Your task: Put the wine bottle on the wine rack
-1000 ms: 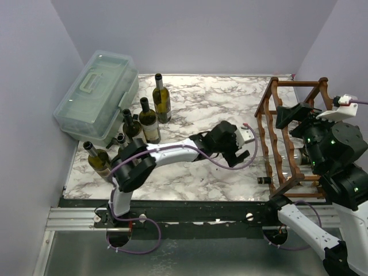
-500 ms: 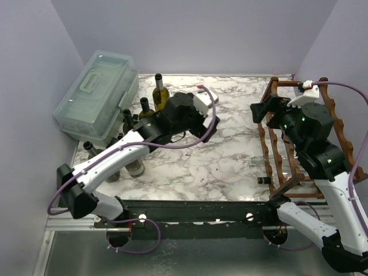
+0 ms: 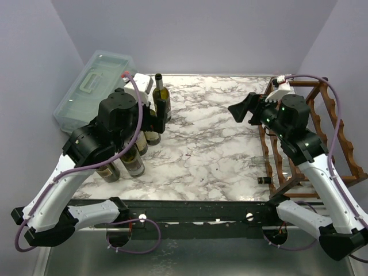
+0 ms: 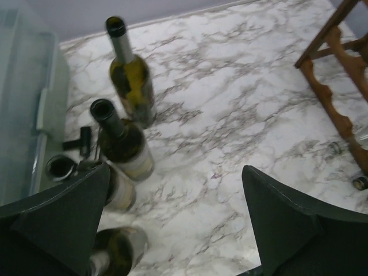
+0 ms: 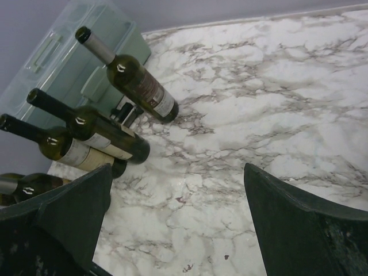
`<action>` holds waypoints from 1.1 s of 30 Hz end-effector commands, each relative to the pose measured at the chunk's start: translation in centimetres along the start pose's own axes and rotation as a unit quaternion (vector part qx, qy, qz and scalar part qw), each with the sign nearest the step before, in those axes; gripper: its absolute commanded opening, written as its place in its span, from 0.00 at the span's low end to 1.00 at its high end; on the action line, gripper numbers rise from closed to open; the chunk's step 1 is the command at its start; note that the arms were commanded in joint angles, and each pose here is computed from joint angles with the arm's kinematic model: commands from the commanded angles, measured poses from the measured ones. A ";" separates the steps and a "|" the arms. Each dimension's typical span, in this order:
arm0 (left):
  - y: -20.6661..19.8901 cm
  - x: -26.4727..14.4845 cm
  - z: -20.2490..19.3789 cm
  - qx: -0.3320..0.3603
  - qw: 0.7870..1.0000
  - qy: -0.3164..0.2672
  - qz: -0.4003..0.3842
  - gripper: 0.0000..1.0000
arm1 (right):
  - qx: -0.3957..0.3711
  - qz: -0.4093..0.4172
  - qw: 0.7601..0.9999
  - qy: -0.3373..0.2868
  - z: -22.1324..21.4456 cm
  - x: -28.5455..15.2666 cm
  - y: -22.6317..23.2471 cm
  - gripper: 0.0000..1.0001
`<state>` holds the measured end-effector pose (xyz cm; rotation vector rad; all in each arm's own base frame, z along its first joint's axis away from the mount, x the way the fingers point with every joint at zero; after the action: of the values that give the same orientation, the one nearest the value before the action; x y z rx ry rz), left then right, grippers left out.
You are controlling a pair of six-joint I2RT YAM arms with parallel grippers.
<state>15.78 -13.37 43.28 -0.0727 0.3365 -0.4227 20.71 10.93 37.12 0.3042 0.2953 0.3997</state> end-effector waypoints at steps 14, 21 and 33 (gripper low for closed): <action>5.7 -5.0 -5.5 -0.043 0.954 0.075 0.286 0.84 | 0.033 0.076 0.996 0.017 -1.8 1.1 0.7 1.00; 5.8 -3.9 -7.5 -0.030 0.948 0.106 0.299 0.75 | 0.033 0.082 0.996 0.030 -2.0 1.3 0.7 1.00; 6.0 -2.5 -10.1 -0.015 0.939 0.131 0.319 0.65 | 0.031 0.077 0.996 0.030 -2.3 1.0 0.6 1.00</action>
<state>12.46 -7.17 34.55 0.0431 0.6128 0.1712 21.10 12.54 35.09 0.3739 0.3509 0.5388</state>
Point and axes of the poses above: each gripper's point midway between its finger pads, its own x axis out along the fingers, its own y axis along the line the jaws close on, z = x × y, the point moved 10 cm from there along -x, back along the fingers, and after that the axes turned 4 degrees about -x, right-handed, at the moved point
